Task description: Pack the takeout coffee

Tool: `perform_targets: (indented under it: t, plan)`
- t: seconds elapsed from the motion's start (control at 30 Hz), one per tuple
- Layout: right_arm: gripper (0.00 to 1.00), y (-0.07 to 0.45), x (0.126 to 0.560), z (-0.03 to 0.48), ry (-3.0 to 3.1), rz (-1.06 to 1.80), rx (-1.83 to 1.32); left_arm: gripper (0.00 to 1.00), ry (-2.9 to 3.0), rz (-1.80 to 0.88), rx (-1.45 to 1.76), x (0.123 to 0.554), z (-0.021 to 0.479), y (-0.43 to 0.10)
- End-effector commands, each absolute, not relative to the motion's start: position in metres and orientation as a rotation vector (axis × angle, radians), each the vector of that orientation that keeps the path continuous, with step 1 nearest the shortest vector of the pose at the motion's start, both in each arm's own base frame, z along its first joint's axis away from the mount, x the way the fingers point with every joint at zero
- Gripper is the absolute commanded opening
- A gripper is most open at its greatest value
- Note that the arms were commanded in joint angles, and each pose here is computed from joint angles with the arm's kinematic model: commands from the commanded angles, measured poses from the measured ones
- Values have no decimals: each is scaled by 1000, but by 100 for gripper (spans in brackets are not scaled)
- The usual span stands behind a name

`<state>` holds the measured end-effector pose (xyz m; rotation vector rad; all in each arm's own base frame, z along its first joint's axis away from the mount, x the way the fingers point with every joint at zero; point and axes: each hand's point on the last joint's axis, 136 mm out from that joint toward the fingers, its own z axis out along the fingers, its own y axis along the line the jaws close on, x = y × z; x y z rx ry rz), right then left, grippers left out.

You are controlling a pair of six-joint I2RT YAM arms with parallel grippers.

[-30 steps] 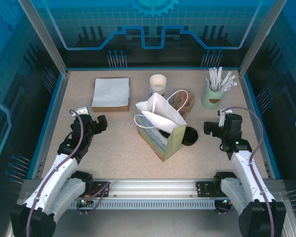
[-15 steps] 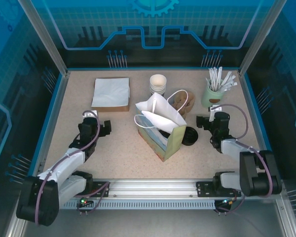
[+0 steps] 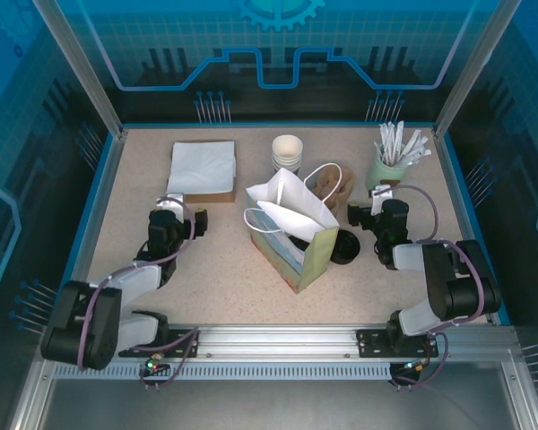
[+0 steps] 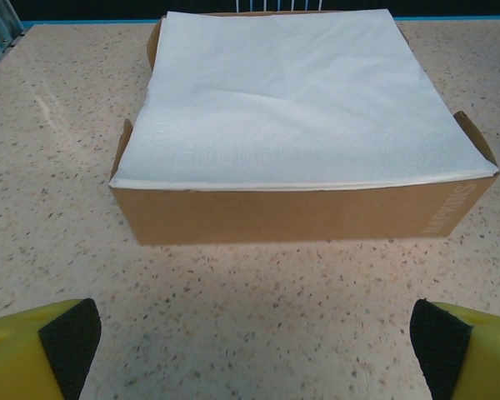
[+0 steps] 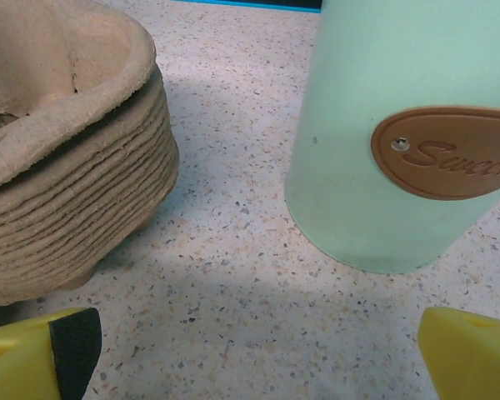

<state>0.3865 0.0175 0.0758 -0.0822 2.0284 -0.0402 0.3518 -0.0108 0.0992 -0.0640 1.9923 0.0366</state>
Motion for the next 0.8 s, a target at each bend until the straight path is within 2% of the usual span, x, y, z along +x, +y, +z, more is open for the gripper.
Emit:
perform_targets:
  t: [0.0, 0.23, 0.77]
  plan:
    - [100, 20, 396, 95, 1957, -38, -96, 99, 1875, -14, -14, 373, 122, -17]
    - [100, 21, 396, 94, 1958, -41, -100, 99, 1913, -20, -36, 388, 93, -14]
    - [100, 22, 396, 94, 1959, -38, -102, 99, 1960, -46, -101, 396, 91, -1]
